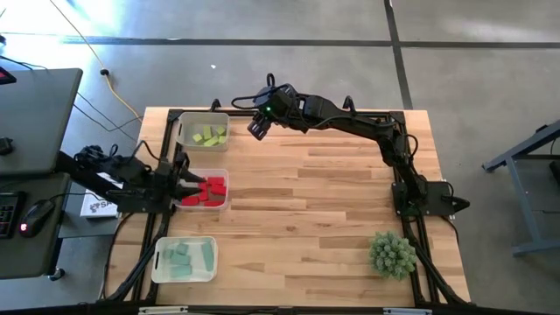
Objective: Sort & place blocks by color
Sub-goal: Return to home position
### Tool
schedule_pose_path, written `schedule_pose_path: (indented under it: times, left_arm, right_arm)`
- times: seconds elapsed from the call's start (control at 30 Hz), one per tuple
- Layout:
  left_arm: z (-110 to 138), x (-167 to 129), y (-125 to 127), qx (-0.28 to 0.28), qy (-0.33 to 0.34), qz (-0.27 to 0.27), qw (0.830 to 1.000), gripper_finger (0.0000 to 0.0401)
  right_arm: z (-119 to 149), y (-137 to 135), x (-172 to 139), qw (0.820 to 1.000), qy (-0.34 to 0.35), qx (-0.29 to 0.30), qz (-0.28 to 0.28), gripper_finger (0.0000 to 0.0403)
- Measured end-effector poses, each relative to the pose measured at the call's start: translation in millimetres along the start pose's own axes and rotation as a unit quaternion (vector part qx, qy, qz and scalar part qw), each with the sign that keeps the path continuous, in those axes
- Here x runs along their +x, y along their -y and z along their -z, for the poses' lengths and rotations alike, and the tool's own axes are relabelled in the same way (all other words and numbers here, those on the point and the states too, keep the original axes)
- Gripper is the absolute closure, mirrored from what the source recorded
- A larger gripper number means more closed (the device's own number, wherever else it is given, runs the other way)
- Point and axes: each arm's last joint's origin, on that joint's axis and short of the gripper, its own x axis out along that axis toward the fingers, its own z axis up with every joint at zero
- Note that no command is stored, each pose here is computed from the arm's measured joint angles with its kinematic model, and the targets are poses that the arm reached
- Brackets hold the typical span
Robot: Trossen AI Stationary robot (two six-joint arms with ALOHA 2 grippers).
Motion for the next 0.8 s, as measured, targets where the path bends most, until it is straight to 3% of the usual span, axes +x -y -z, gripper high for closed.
schedule_pose_path:
  times: [0.27,0.57,0.8]
  left_arm:
    - [17,12,-3,-0.010,0.020,-0.016,1.000,0.0279]
    - [48,23,-16,-0.018,-0.014,-0.083,0.996,0.0279]
    - [53,26,-24,-0.027,-0.018,-0.108,0.994,0.0279]
  right_arm:
    - [0,-2,0,1.000,-0.006,0.004,-0.030,0.0176]
    - [2,-7,-1,0.992,-0.025,0.004,-0.124,0.0176]
    - [2,-7,-2,0.991,-0.028,0.002,-0.131,0.0176]
